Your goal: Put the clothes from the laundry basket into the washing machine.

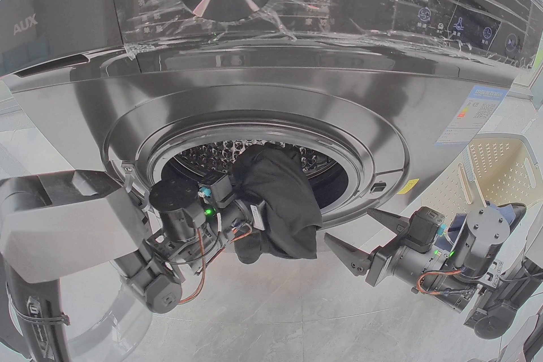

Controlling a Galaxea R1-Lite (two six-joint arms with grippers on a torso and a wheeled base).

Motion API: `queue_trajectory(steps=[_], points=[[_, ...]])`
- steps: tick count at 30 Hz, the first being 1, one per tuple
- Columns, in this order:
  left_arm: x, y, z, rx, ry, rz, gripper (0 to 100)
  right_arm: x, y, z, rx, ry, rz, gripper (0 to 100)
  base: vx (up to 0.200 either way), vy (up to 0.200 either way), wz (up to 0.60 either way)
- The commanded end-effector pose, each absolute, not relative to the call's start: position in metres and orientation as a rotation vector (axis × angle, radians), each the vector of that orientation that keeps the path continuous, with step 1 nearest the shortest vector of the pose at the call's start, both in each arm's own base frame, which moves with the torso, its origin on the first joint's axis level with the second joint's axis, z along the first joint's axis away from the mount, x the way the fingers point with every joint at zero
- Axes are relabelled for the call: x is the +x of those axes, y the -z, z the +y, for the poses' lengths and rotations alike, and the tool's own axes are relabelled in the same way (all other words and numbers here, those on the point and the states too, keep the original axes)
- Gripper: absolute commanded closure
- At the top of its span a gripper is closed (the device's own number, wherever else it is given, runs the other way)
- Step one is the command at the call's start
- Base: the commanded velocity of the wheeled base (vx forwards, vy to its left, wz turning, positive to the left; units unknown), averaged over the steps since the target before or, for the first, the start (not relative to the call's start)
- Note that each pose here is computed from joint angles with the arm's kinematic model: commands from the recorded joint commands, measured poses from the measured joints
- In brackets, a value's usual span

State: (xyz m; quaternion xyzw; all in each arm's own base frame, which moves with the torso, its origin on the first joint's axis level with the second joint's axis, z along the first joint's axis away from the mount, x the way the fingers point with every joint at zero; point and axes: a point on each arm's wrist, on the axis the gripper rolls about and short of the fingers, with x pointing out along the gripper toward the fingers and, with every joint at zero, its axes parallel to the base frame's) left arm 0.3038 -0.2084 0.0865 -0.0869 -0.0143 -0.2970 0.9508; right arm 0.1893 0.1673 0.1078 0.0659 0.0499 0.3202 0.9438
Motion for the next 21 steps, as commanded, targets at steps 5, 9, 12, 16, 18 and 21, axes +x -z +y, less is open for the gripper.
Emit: queue_trajectory(steps=[5, 9, 12, 16, 18, 21], points=[[0.365, -0.072, -0.227, -0.201, 0.525, -0.13, 100, 0.189, -0.107, 0.168, 0.132, -0.655, 0.106, 0, 0.0, 0.0, 0.0], [0.38, -0.071, -0.23, -0.2, 0.511, -0.131, 100, 0.189, -0.106, 0.168, 0.133, -0.656, 0.11, 0, 0.0, 0.0, 0.0], [0.39, -0.074, -0.233, -0.201, 0.507, -0.136, 100, 0.191, -0.103, 0.169, 0.128, -0.655, 0.12, 0, 0.0, 0.0, 0.0], [0.406, -0.085, -0.233, -0.201, 0.482, -0.141, 100, 0.191, -0.102, 0.17, 0.127, -0.655, 0.123, 0, 0.0, 0.0, 0.0], [0.415, -0.09, -0.233, -0.201, 0.459, -0.138, 100, 0.191, -0.102, 0.17, 0.127, -0.655, 0.123, 0, 0.0, 0.0, 0.0], [0.425, -0.102, -0.234, -0.207, 0.427, -0.154, 100, 0.191, -0.102, 0.17, 0.128, -0.655, 0.121, 0, 0.0, 0.0, 0.0]])
